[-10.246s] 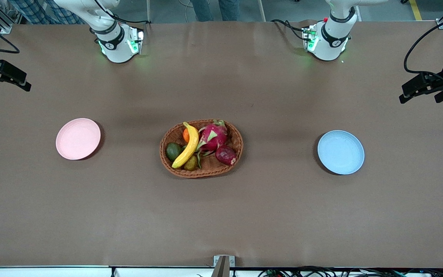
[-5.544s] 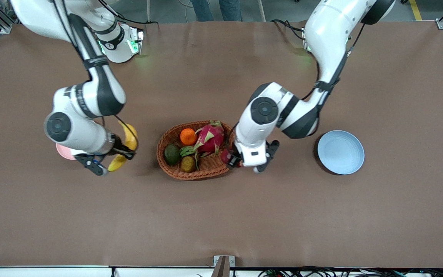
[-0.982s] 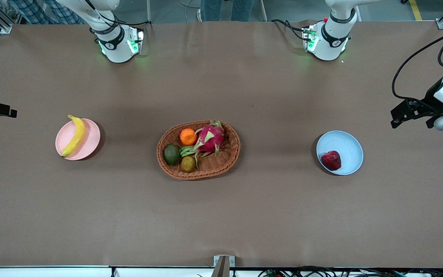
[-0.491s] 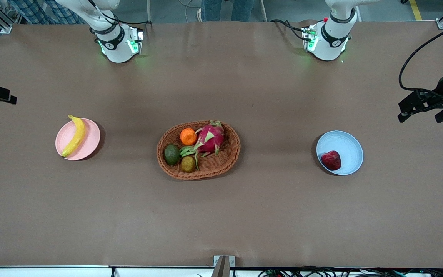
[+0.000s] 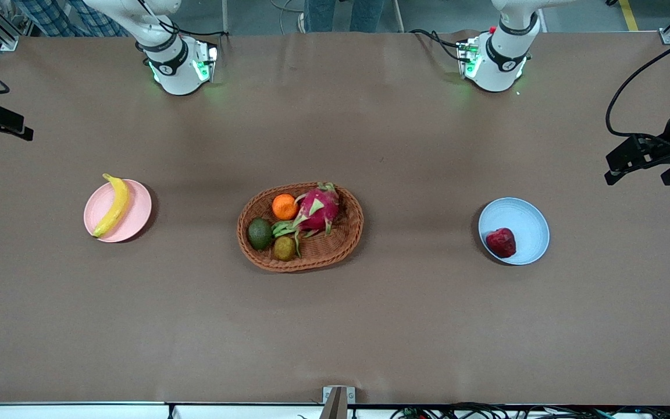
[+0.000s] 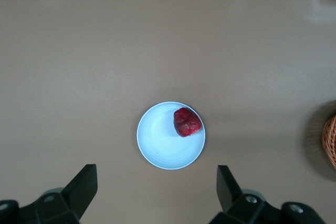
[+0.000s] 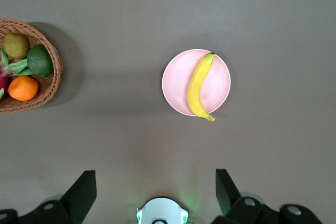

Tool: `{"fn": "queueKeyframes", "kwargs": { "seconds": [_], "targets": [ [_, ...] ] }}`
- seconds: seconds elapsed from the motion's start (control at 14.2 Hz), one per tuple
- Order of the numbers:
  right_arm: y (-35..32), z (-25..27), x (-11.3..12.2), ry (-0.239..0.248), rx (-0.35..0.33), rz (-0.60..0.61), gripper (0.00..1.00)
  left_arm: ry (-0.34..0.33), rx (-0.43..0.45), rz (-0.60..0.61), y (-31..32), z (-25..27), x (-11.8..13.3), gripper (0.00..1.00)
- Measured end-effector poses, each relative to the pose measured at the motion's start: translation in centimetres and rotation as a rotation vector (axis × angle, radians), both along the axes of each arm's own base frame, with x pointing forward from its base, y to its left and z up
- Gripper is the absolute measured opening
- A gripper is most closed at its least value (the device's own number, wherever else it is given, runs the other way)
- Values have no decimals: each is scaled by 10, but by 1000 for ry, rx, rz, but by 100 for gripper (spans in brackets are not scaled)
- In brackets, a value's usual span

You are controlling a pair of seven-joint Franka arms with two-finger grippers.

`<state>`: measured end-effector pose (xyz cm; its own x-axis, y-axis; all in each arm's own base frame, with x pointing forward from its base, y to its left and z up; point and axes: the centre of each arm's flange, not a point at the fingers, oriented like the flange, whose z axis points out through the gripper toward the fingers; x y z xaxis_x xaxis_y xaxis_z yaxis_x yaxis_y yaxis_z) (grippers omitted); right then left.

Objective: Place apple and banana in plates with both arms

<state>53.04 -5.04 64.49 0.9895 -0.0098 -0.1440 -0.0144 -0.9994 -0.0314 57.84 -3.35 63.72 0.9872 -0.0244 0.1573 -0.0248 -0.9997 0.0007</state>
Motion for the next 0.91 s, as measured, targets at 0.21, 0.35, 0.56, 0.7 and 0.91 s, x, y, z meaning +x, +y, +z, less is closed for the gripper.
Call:
{"fn": "queueKeyframes", "kwargs": {
  "seconds": [0.21, 0.35, 0.56, 0.7, 0.91],
  "targets": [
    [2, 1, -18, -24, 1, 3, 100, 0, 0, 2, 1, 0, 0, 100],
    [4, 3, -28, -29, -3, 8, 100, 0, 0, 2, 1, 0, 0, 100],
    [2, 7, -35, -40, -7, 7, 100, 2, 0, 2, 1, -1, 1, 100],
    [0, 12, -38, -50, -7, 6, 100, 3, 0, -5, -3, -2, 1, 100],
    [0, 13, -38, -62, -8, 7, 100, 4, 1, -21, -12, -2, 0, 100]
  ]
}}
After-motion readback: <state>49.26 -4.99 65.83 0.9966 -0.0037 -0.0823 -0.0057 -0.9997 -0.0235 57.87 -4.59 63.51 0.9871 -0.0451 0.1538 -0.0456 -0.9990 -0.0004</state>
